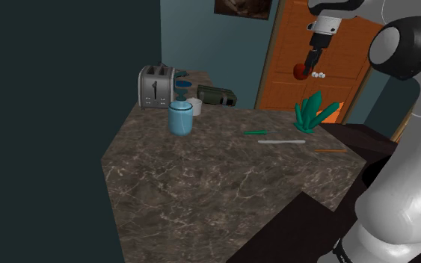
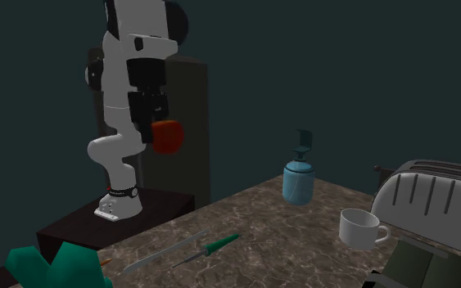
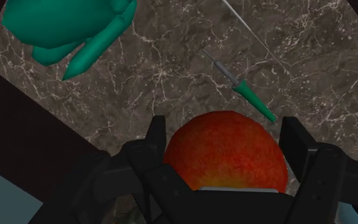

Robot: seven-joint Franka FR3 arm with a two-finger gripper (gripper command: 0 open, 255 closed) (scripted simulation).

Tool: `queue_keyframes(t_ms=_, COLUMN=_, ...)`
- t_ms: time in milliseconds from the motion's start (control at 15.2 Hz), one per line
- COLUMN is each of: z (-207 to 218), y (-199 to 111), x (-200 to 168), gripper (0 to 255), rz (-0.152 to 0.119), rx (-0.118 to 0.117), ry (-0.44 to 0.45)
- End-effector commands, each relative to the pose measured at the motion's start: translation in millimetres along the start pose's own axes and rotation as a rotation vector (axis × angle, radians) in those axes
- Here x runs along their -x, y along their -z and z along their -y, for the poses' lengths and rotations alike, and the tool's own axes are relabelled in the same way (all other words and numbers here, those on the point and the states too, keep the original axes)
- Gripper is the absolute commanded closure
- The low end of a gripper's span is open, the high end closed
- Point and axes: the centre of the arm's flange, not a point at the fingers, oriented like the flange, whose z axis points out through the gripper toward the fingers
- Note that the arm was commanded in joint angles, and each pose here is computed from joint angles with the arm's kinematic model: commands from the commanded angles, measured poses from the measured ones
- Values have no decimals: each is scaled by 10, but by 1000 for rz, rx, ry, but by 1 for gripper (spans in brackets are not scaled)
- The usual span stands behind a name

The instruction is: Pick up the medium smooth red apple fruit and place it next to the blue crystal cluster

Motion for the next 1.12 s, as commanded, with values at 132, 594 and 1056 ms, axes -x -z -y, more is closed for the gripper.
queue_keyframes(t_ms=132, z=-379, y=21, x=395, gripper=255, rz=0, rx=0, ry=2)
queue_keyframes(t_ms=594, z=-842, y=-72, x=901, gripper=255, rz=0, rx=0, ry=2)
queue_keyframes(t_ms=1056, z=-830, y=-441, x=921, gripper=255, rz=0, rx=0, ry=2)
